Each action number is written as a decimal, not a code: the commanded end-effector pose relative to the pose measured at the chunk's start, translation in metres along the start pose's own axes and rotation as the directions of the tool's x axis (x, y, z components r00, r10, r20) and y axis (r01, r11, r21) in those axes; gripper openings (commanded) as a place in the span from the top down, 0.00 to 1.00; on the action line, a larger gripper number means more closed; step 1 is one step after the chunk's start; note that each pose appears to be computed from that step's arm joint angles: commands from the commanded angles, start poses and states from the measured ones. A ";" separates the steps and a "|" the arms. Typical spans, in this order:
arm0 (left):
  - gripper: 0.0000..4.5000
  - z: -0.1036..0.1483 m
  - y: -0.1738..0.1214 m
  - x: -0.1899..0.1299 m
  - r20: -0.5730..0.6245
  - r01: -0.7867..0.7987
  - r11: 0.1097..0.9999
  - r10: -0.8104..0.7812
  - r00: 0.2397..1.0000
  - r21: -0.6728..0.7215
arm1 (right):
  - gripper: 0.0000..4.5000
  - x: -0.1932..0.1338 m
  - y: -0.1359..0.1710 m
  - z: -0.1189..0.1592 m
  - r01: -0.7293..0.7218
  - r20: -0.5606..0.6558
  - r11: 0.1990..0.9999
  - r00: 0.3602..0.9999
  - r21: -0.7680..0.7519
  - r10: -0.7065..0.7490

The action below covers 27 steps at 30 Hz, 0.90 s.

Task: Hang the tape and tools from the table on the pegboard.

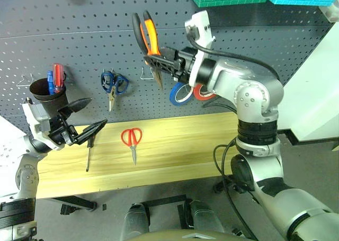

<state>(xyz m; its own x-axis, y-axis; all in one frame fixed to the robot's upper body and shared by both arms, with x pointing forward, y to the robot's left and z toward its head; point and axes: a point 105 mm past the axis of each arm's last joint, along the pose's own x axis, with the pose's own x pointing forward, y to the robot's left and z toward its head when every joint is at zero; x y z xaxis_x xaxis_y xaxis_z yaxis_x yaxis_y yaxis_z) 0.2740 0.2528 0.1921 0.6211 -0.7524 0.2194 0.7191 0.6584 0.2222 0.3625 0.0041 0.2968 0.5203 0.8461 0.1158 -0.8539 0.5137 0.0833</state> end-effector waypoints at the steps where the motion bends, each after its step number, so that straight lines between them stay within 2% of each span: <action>1: 0.00 0.025 0.006 -0.001 0.048 -0.017 0.999 0.015 0.999 0.040 | 0.54 0.020 0.000 0.020 0.039 0.074 0.997 0.997 -0.069 -0.034; 7: 0.00 0.032 0.008 -0.009 0.032 -0.052 0.997 0.050 0.998 0.064 | 0.54 0.052 -0.004 0.030 0.131 0.122 0.981 0.986 -0.140 -0.114; 12: 0.00 0.033 0.005 -0.010 0.023 -0.068 0.995 0.066 0.998 0.078 | 0.54 0.064 -0.009 0.037 0.224 0.177 0.955 0.966 -0.197 -0.190; 15: 0.00 0.033 0.002 -0.010 0.025 -0.079 0.994 0.077 0.997 0.078 | 0.54 0.067 -0.016 0.035 0.276 0.189 0.945 0.952 -0.178 -0.242; 27: 0.00 0.036 -0.002 -0.006 0.030 -0.097 0.993 0.095 0.995 0.068 | 0.54 0.075 -0.032 0.001 0.417 0.174 0.900 0.903 -0.129 -0.394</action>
<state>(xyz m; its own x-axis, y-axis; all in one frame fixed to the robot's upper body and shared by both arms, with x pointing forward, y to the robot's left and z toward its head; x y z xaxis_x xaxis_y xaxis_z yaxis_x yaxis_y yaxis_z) 0.2618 0.2565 0.2130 0.6852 -0.6877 0.2399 0.6475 0.7260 0.2315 0.4285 0.0539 0.2896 0.8013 0.5657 0.1946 -0.5763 0.8172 -0.0029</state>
